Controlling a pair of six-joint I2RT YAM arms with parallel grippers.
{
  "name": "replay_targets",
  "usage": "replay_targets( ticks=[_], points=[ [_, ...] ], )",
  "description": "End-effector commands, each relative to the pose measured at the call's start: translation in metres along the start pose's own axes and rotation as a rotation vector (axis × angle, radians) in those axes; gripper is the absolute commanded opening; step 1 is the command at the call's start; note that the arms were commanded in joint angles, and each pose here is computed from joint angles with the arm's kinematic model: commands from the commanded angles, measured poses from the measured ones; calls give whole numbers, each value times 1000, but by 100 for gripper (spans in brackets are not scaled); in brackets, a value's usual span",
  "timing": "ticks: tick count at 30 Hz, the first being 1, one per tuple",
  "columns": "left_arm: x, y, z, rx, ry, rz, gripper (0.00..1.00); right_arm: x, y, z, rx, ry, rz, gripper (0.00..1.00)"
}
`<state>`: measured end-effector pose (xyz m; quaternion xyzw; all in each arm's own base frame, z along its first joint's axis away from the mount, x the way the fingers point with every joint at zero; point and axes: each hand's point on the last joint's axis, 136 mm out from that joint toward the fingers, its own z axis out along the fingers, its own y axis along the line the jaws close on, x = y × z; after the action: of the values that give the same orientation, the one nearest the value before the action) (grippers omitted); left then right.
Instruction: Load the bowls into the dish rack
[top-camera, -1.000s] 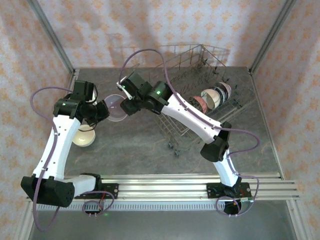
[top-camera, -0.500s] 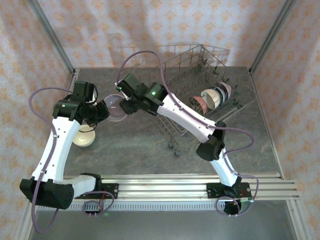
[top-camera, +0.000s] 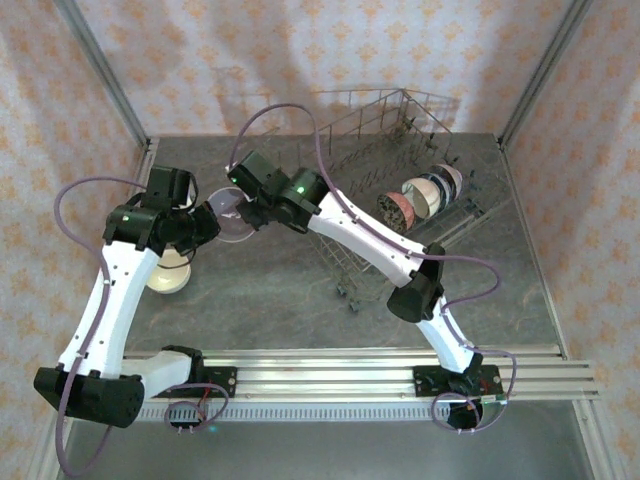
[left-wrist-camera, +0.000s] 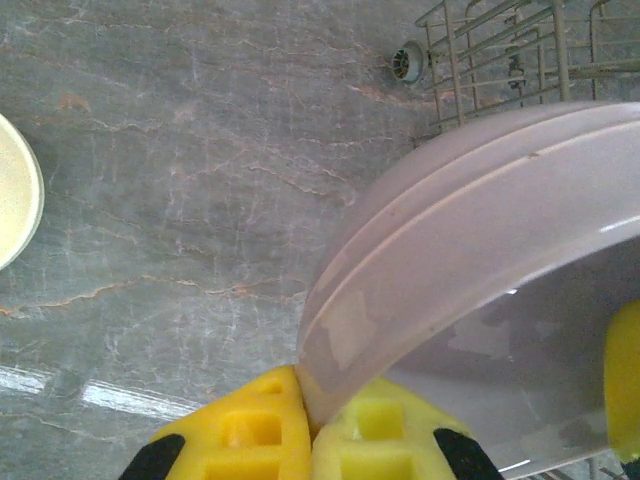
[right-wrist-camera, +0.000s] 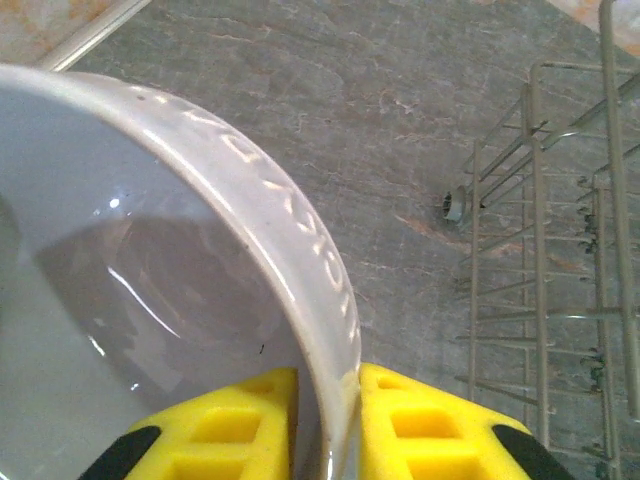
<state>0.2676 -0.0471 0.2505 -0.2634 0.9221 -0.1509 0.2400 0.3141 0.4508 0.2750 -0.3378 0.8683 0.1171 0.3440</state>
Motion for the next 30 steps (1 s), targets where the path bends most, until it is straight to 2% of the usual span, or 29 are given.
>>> replay_targets(
  ticks=[1, 4, 10, 14, 18, 21, 25, 30],
  points=[
    [-15, -17, -18, 65, -107, 0, 0, -11, -4, -11, 34, -42, 20, 18],
    [-15, -20, -21, 81, -120, -5, 0, -14, -9, -13, 53, -52, 30, 17],
    [-18, -27, -30, 120, -147, -17, 2, -18, -14, -18, 83, -70, 41, 9],
    [-20, -35, -37, 159, -159, -18, 14, -23, -19, -22, 106, -94, 42, 4],
    [-34, -32, -63, 128, -249, 25, 41, -37, -39, -30, 206, -148, 11, 0],
    [-47, -28, -87, 78, -323, 78, 52, -52, -69, -42, 269, -193, 41, 0],
    [-59, -26, -102, 43, -382, 105, 58, -72, -110, -70, 373, -275, 83, 0],
    [-69, -33, -92, 28, -381, 149, 61, -88, -158, -108, 499, -359, 128, 0]
  ],
)
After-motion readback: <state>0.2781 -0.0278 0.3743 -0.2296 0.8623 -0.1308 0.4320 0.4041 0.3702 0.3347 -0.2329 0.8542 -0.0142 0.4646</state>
